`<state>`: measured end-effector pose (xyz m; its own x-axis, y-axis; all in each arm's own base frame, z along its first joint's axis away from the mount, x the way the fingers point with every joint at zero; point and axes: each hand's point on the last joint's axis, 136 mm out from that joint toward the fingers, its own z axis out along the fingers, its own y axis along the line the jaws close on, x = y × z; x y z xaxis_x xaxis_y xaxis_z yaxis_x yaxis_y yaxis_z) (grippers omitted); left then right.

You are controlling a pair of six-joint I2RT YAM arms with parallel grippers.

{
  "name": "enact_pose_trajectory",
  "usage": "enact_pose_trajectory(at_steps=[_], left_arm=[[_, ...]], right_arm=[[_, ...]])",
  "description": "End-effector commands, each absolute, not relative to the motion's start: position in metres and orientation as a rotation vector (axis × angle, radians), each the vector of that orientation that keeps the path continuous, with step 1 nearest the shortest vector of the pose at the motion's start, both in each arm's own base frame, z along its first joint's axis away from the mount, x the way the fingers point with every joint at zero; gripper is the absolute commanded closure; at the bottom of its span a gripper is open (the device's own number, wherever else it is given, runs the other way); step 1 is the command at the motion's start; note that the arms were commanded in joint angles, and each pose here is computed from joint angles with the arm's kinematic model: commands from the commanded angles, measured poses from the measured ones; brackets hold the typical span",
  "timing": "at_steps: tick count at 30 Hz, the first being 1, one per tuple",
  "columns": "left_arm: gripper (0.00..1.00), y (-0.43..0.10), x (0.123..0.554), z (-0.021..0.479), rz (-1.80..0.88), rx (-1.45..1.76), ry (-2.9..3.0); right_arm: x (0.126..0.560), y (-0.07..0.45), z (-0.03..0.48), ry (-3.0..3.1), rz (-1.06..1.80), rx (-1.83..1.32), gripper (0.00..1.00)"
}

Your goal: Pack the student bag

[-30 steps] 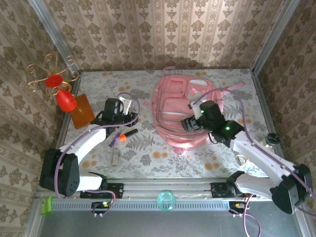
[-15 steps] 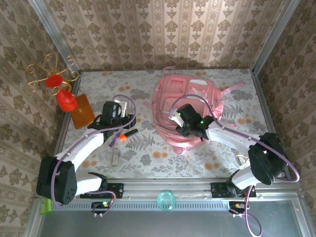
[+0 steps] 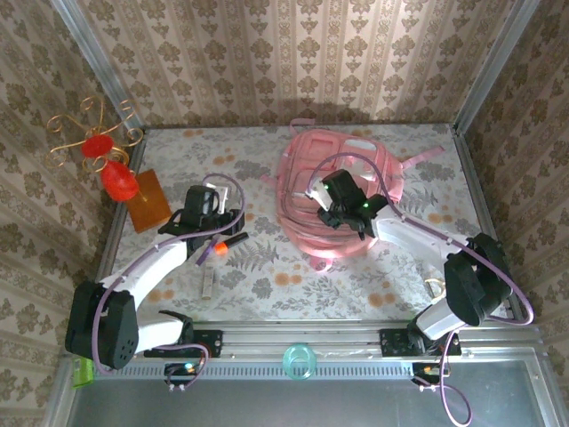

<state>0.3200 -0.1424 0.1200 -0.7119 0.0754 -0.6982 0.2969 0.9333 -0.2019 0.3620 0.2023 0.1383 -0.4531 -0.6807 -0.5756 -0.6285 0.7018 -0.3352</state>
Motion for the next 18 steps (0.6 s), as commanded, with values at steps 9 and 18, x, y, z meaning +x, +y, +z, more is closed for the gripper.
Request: enact_pose_trajectory(at_steps=[9, 18], left_arm=[[0.41, -0.140, 0.317, 0.121, -0.397, 0.257, 2.349], [0.41, -0.142, 0.316, 0.120, -0.414, 0.267, 2.354]], right_arm=[[0.366, 0.204, 0.128, 2.216, -0.113, -1.077, 0.45], [0.359, 0.209, 0.114, 2.202, -0.097, -1.186, 0.29]])
